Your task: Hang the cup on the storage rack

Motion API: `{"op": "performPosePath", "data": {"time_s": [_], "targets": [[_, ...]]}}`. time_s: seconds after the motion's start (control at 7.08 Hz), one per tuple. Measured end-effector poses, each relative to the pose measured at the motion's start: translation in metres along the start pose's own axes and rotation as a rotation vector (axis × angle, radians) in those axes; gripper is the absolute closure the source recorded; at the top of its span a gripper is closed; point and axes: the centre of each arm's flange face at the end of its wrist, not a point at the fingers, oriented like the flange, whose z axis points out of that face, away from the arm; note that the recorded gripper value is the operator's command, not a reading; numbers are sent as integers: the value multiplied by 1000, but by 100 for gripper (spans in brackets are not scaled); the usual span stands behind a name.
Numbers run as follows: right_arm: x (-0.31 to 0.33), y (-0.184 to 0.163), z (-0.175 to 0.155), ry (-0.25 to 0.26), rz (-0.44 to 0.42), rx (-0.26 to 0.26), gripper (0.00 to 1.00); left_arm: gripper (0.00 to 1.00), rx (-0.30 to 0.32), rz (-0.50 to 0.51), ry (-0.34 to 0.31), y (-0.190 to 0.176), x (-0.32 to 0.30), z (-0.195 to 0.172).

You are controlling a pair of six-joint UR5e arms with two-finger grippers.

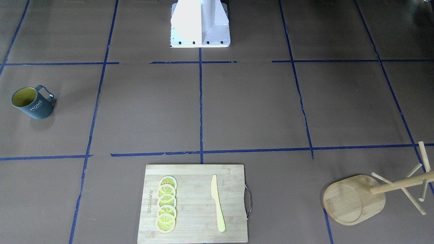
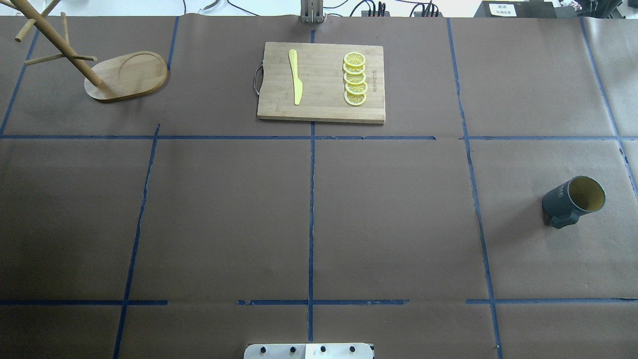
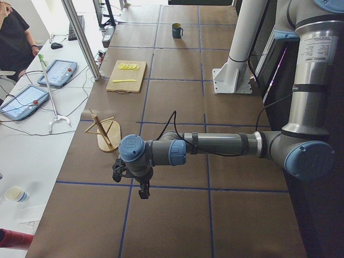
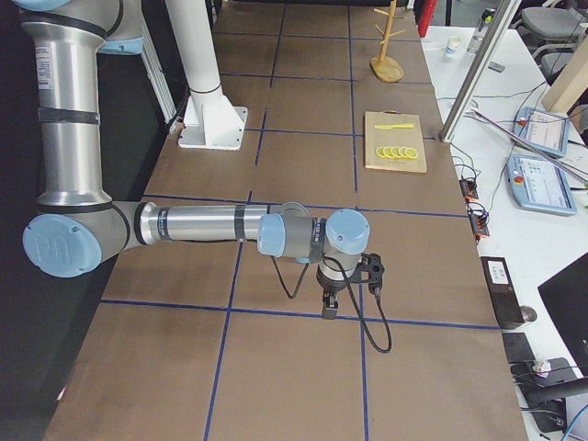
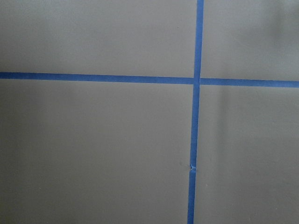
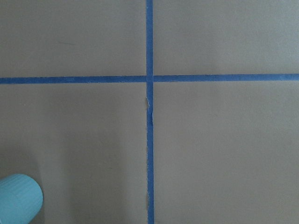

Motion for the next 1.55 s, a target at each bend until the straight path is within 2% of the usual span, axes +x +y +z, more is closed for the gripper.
{"op": "performPosePath", "data": {"time_s": [1.55], "targets": [[-1, 0, -1, 0, -2, 3, 0, 0, 1, 2, -3, -5, 1, -1]]}}
